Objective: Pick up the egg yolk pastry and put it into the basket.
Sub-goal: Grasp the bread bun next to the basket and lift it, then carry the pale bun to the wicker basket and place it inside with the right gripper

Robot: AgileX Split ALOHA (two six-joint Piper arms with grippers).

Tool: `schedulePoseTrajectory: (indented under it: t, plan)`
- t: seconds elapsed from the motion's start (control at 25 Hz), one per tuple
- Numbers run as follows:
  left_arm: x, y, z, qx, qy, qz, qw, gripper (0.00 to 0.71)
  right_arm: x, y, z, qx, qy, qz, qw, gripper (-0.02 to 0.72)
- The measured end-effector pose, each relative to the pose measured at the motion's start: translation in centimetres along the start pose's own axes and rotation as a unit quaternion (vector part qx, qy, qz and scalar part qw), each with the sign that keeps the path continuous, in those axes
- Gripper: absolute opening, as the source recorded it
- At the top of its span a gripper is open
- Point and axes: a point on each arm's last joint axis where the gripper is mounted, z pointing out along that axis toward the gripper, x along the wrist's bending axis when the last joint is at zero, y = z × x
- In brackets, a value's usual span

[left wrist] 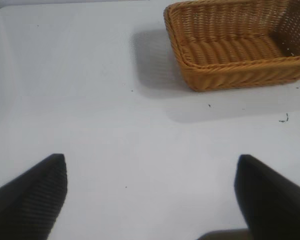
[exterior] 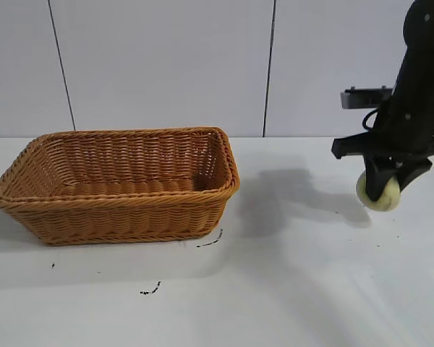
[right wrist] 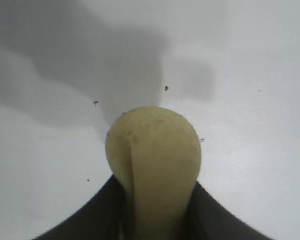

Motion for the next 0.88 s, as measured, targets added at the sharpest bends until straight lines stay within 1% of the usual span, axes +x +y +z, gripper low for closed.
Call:
schedulePoseTrajectory:
  t: [0.16,0.2,0.44,0.64,0.88]
  plan:
    - [0.0,0.0,0.0,0.000,0.000,0.000,1.000,0.693,0.0,1.8,-5.1,-0.018,0.000,0.000,1.000,0.183]
    - [0.0,0.0,0.0,0.000,0.000,0.000,1.000,0.693,0.0,2.3,-6.1,-0.026,0.003,0.002,1.000,0.183]
    - [0.0,0.0,0.0,0.000,0.000,0.000,1.000,0.693,2.3,4.5,-10.2,-0.080,0.016,-0.021,0.996,0.182]
    - [0.0,0.0,0.0,0.000,0.000,0.000,1.000,0.693,6.7,6.2,-12.2,-0.125,0.035,-0.066,0.989,0.182]
    - [0.0,0.0,0.0,0.000,0.000,0.000,1.000,0.693,14.7,8.1,-11.6,-0.139,0.069,-0.138,0.978,0.182]
